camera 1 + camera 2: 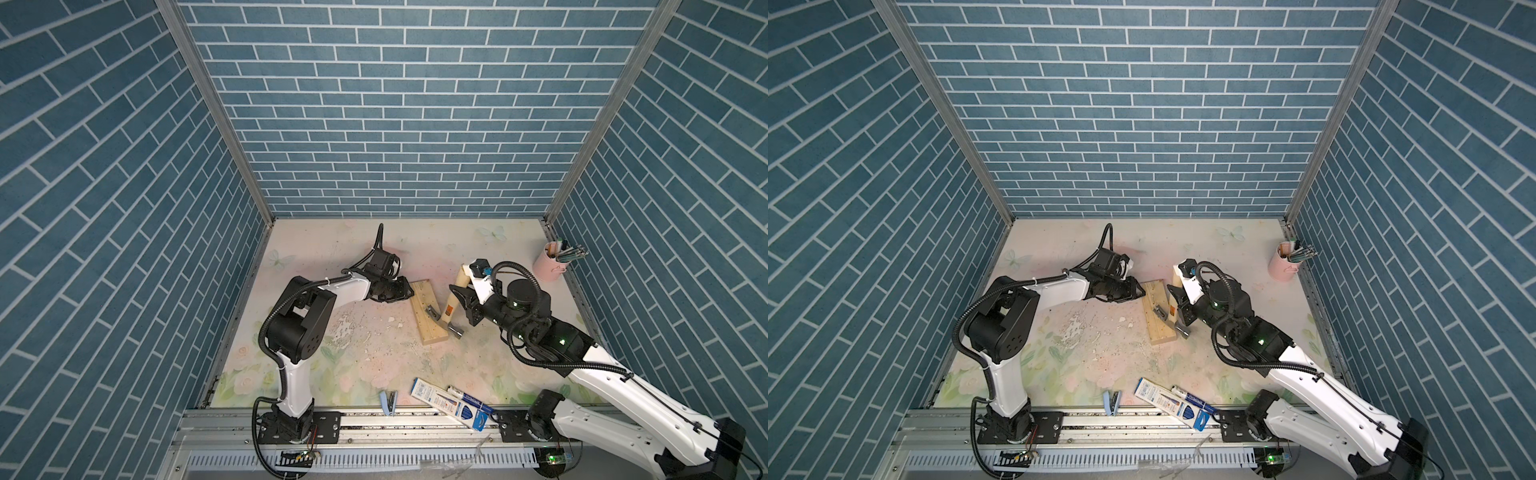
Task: Use a claw hammer to pull out a nail
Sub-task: Remove the nail from the mounting plate.
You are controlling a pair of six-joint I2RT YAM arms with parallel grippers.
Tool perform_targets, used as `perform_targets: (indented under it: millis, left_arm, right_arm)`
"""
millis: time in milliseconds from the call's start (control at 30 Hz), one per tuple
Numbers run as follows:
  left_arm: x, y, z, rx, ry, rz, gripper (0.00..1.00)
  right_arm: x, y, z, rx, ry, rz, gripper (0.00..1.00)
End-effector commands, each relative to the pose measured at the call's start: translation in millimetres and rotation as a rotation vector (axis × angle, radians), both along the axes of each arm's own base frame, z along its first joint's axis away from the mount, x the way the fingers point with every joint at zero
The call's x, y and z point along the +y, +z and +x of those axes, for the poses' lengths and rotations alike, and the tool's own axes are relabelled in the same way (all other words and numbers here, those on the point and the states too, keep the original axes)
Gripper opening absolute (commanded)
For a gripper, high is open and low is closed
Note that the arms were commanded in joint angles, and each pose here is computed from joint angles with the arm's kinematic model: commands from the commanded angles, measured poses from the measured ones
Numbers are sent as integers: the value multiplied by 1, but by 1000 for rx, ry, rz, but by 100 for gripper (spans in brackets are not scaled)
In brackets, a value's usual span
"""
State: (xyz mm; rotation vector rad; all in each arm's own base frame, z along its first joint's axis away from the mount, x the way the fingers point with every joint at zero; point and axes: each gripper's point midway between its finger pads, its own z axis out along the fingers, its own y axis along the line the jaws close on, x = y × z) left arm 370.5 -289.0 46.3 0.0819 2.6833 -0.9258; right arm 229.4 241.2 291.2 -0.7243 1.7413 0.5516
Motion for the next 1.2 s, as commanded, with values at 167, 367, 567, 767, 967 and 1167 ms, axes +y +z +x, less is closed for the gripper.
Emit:
perform_targets:
  millis: [167,367,567,767,967,1167]
  left_arm:
    - [29,-42,-22,113,41,150,37]
    - [30,-44,-24,120,43,157,36]
    - [34,-47,-26,131,47,175,35]
    - [37,-50,-28,138,54,188,35]
    - [38,-52,-29,148,64,191,35]
    - [40,-54,-31,156,75,196,35]
  right_arm:
    - [-6,2,-6,-13,-7,91,0]
    - [-10,-1,-11,-21,-4,110,0]
    - [-14,-4,-16,-27,0,132,0]
    - [-18,-7,-19,-28,-5,143,0]
    - [-22,-10,-21,-30,-13,158,0]
    - [-28,-9,-23,-46,-29,172,0]
